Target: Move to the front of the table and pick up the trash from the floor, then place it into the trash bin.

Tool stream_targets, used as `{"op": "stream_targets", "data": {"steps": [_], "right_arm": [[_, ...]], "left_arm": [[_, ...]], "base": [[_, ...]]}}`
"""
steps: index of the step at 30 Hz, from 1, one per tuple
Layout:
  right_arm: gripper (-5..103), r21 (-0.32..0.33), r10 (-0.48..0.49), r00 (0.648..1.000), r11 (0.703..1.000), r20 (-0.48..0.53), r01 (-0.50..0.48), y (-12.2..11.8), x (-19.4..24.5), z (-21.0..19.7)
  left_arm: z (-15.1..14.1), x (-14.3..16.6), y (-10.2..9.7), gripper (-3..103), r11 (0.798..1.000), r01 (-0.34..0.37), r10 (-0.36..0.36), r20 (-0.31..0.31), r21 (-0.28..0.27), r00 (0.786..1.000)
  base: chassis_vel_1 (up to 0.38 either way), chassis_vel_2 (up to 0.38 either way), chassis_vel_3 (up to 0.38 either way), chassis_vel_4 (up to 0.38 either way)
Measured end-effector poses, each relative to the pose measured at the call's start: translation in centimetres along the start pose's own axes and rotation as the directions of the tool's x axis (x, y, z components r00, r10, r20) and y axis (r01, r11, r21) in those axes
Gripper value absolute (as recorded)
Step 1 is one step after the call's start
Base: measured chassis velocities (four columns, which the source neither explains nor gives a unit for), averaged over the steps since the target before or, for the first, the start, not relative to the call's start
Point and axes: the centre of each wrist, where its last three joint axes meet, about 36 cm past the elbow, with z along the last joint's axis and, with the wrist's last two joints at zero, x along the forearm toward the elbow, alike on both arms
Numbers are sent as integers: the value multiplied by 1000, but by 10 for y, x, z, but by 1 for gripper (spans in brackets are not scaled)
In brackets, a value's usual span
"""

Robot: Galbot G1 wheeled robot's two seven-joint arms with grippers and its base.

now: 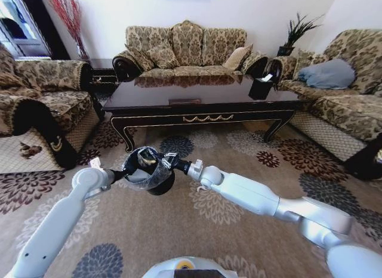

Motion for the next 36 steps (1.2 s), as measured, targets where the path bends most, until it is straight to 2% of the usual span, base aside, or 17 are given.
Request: {"op": "stream_targets", "data": {"steps": [2, 6, 7, 9, 11, 12, 16, 17, 19, 20, 22, 24, 25, 30, 31, 35, 36], "right_arm": [[27, 0, -3, 1000, 1000, 1, 3, 0, 0, -1], [49, -32, 46, 999, 998, -25, -47, -13, 5, -2], [49, -32, 46, 999, 998, -25, -47, -13, 5, -2], [60, -88, 119, 991, 988, -65, -124, -26, 12, -2], [65, -115, 222, 967, 965, -125, -236, -42, 20, -3], [65, -115, 222, 967, 965, -125, -236, -42, 20, -3], [86, -85, 369, 880, 908, -301, -410, -63, 44, 5], [86, -85, 369, 880, 908, -301, -410, -63, 44, 5], [91, -68, 380, 841, 897, -385, -436, -62, 56, 15], [91, -68, 380, 841, 897, -385, -436, -62, 56, 15], [99, -65, 369, 795, 890, -481, -452, -54, 65, 30], [100, -63, 358, 737, 878, -574, -475, -43, 75, 52], [100, -63, 358, 737, 878, -574, -475, -43, 75, 52], [100, -19, 347, 601, 855, -720, -518, -24, 104, 109], [100, -19, 347, 601, 855, -720, -518, -24, 104, 109], [100, 62, 358, 473, 844, -806, -533, -21, 132, 145], [100, 62, 358, 473, 844, -806, -533, -21, 132, 145]], "left_arm": [[-1, 0, 1, 0, 1000, 2, -2, 1, 0, 1000], [-4, 4, 7, 0, 1000, 14, -14, 13, 7, 1000], [-4, 4, 7, 0, 1000, 14, -14, 13, 7, 1000], [-6, 11, 12, 0, 1000, 21, -21, 26, 11, 999], [-9, 19, 20, 0, 999, 31, -32, 43, 17, 999], [-9, 19, 20, 0, 999, 31, -32, 43, 17, 999], [-17, 44, 39, 0, 998, 51, -55, 98, 41, 994], [-17, 44, 39, 0, 998, 51, -55, 98, 41, 994], [-21, 53, 44, 0, 997, 44, -51, 118, 56, 992], [-21, 53, 44, 0, 997, 44, -51, 118, 56, 992], [-26, 63, 46, 0, 997, 34, -43, 138, 69, 989], [-32, 74, 46, 0, 997, 31, -42, 159, 69, 986], [-32, 74, 46, 0, 997, 31, -42, 159, 69, 986], [-38, 81, 43, 0, 998, 28, -37, 177, 55, 983], [-38, 81, 43, 0, 998, 28, -37, 177, 55, 983], [-38, 85, 41, 0, 999, 17, -26, 187, 50, 982], [-38, 85, 41, 0, 999, 17, -26, 187, 50, 982]], "base": [[0, 0, 0, 0], [0, 0, 0, 0], [0, 0, 0, 0], [0, 0, 0, 0], [0, 0, 0, 0], [0, 0, 0, 0], [0, 0, 0, 0], [0, 0, 0, 0], [0, 0, 0, 0], [0, 0, 0, 0], [0, 0, 0, 0], [0, 0, 0, 0], [0, 0, 0, 0], [0, 0, 0, 0], [0, 0, 0, 0], [0, 0, 0, 0], [0, 0, 0, 0]]}}
